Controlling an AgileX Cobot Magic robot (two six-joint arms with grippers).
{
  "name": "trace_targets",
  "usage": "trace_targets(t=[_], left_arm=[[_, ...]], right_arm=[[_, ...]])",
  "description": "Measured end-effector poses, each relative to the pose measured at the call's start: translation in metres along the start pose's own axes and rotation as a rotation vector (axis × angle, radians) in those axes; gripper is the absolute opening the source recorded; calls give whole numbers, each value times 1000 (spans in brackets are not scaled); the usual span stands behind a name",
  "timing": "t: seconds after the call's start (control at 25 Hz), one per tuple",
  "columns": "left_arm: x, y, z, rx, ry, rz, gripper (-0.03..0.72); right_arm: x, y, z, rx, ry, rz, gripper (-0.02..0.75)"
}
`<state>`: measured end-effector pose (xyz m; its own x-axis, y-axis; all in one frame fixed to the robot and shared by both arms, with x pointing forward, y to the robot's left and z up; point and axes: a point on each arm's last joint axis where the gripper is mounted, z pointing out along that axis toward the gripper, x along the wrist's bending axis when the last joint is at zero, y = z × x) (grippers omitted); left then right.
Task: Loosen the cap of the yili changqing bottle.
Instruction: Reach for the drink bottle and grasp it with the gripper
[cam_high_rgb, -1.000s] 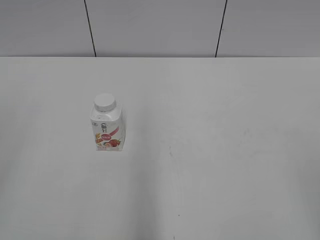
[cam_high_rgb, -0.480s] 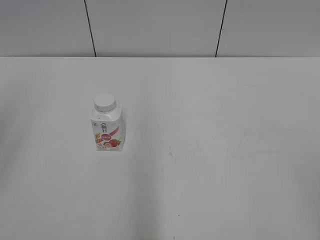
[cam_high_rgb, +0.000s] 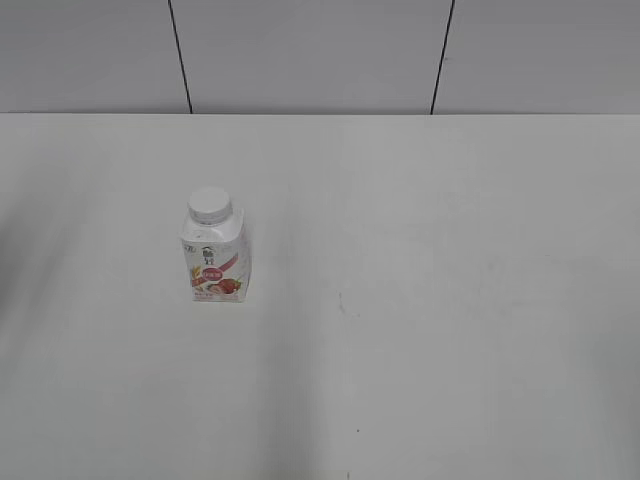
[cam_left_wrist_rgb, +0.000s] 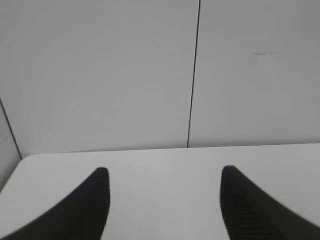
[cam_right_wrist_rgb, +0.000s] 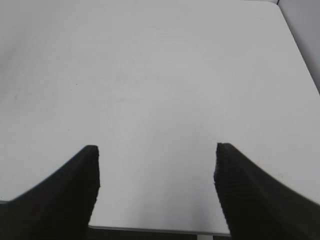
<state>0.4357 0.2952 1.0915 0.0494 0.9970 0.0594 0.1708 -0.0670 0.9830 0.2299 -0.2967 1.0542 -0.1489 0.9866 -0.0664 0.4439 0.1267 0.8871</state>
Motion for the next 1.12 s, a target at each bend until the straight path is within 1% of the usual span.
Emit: trace_targets(t=[0.12,0.24,0.32,0.44,0.48,0.56,0.68,0.76,0.8,0.92,1.0,1.04,1.12], left_arm=[[-7,-27,14,-7,-62,-48,436],[-17,-53,29,39,-160,-33,436],[-25,-66,38,78,-253,15,436],[-35,-83,49,124,-418,26,436],[-36,-89,52,141,-471,7,436],[-34,-101,56,185,-544,-25,436],[-26,-117,59,248,-612,-21,436],[-21,-123,60,270,-651,6,436],[-18,-122,62,274,-668,34,436],[-11,-118,69,292,-755,185,436],[-8,-118,76,306,-797,246,436],[-8,-121,80,319,-818,257,436],[-8,-128,87,341,-862,249,436]], right_arm=[[0,0,0,0,0,0,565],[0,0,0,0,0,0,565],[0,0,0,0,0,0,565],[0,0,0,0,0,0,565],[0,0,0,0,0,0,565],[0,0,0,0,0,0,565],[0,0,0,0,0,0,565],[0,0,0,0,0,0,565],[0,0,0,0,0,0,565],[0,0,0,0,0,0,565],[0,0,0,0,0,0,565],[0,0,0,0,0,0,565],[0,0,0,0,0,0,565]])
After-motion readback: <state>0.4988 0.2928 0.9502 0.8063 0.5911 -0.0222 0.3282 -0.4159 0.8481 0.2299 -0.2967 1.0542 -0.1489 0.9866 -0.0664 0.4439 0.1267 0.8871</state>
